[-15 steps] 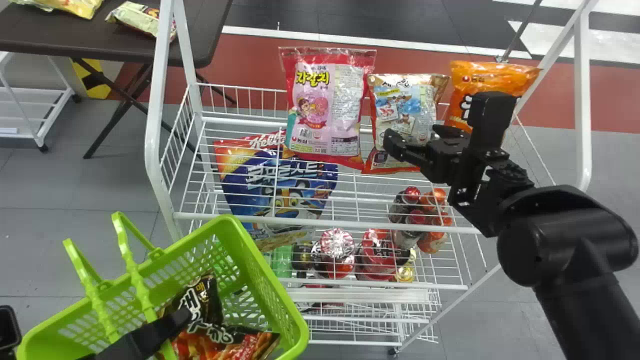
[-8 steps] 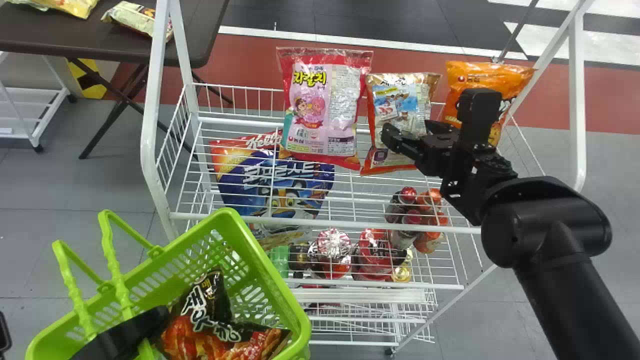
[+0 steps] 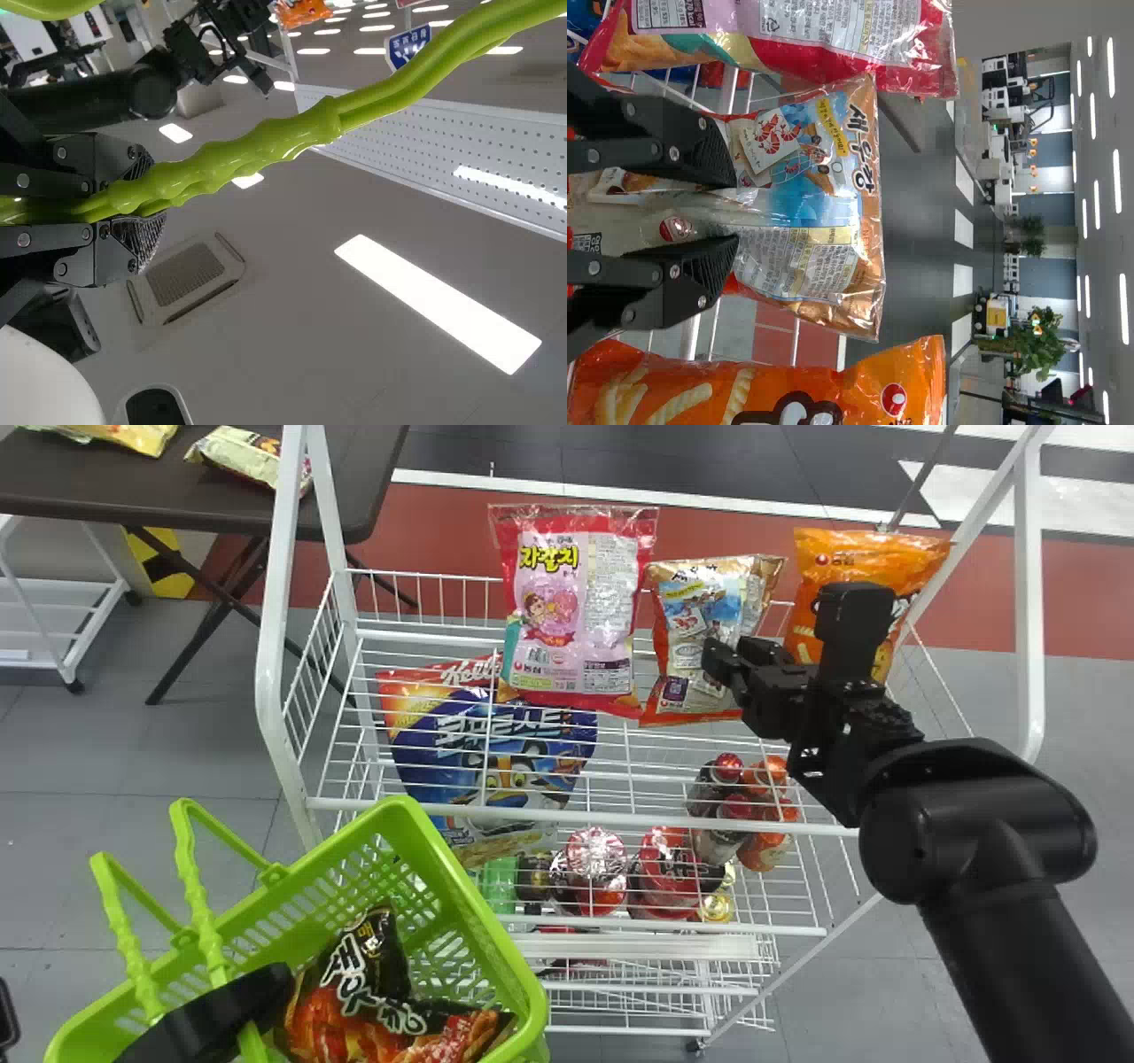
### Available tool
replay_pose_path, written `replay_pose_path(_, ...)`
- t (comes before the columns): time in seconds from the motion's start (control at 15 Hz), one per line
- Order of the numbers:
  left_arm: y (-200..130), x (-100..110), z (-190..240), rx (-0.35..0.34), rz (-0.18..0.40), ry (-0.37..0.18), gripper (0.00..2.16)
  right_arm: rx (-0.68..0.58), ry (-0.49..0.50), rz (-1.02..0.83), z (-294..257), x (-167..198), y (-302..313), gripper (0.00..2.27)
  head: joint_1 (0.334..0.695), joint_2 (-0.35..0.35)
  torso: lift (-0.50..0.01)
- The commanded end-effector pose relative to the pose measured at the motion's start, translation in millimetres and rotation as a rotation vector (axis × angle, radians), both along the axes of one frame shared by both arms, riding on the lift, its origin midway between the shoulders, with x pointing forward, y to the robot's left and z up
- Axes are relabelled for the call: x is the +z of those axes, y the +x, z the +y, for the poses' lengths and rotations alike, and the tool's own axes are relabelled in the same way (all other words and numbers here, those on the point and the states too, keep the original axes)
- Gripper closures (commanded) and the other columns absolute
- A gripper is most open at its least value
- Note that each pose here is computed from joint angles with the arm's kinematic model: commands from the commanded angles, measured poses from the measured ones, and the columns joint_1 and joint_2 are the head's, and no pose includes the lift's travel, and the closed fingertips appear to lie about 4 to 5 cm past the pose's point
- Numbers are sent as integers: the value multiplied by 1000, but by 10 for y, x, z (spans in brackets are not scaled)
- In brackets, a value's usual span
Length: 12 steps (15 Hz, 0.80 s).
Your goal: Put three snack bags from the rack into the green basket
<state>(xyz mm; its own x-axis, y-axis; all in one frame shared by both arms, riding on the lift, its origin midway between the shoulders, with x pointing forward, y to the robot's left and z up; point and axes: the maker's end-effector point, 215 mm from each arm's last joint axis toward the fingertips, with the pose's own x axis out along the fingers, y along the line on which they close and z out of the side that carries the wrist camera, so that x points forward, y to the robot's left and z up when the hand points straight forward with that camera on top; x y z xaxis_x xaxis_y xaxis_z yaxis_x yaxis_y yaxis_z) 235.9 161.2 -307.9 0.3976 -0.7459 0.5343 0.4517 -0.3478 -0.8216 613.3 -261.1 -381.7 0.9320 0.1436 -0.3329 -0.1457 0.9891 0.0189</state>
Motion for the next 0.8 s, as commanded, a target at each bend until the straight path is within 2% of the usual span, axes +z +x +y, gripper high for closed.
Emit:
replay_pose_path(0.0,12,-37,-4,-1,5,1,2145,4,13,-10,6,106,-78,2253,695,-132,0)
replay_pose_path(0.4,61,-216,-47,-6,24,77,2145,5,6,26,12,307,-291,2253,695,-134,0)
replay_pose_path(0.73,95,-281,-101,-11,31,108,2145,18,15,63,55,337,-529,2253,695,-144,0)
